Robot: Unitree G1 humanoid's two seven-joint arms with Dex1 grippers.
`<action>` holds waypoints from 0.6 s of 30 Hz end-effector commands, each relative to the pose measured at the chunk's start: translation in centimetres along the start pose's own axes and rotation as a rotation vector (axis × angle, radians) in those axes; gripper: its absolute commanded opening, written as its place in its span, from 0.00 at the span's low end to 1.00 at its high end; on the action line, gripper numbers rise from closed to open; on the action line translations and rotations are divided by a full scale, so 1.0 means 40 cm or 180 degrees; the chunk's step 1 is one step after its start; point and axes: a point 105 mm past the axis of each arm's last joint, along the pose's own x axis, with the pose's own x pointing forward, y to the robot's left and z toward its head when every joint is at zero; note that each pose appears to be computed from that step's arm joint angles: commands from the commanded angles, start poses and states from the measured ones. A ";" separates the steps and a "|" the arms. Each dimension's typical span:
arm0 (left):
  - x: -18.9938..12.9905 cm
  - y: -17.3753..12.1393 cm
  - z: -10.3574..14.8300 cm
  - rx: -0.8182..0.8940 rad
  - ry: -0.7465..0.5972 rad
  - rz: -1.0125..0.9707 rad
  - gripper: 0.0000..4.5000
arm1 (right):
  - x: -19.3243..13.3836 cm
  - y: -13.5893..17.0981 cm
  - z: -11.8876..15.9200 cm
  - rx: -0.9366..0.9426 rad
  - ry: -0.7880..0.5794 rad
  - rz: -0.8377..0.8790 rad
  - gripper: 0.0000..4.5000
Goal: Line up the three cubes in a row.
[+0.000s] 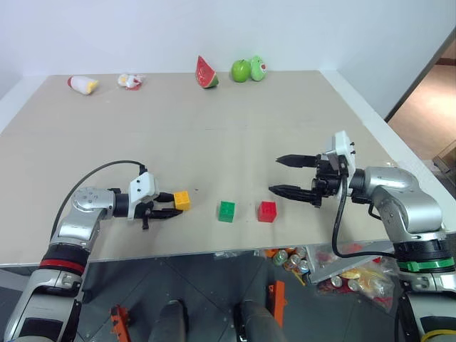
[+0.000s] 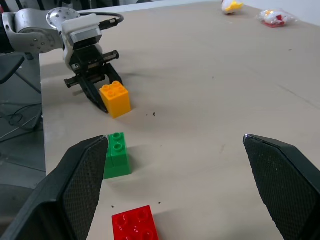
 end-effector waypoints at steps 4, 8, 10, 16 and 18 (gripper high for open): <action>0.026 -0.033 0.015 0.0099 0.0033 -0.0411 0.28 | -0.017 0.014 0.031 -0.0104 -0.0059 0.0002 1.00; 0.030 -0.034 0.021 0.0017 -0.0017 -0.0439 0.28 | -0.022 0.016 0.026 -0.0083 -0.0030 -0.0021 1.00; 0.028 -0.043 0.015 0.0018 0.0018 -0.0496 0.28 | -0.022 0.016 0.027 -0.0080 -0.0033 -0.0025 1.00; 0.027 -0.053 0.004 -0.0005 0.0044 -0.0512 0.28 | -0.014 0.010 0.030 -0.0093 -0.0034 -0.0038 1.00; 0.028 -0.054 0.000 -0.0016 0.0048 -0.0498 0.28 | -0.014 0.009 0.031 -0.0100 -0.0032 -0.0036 1.00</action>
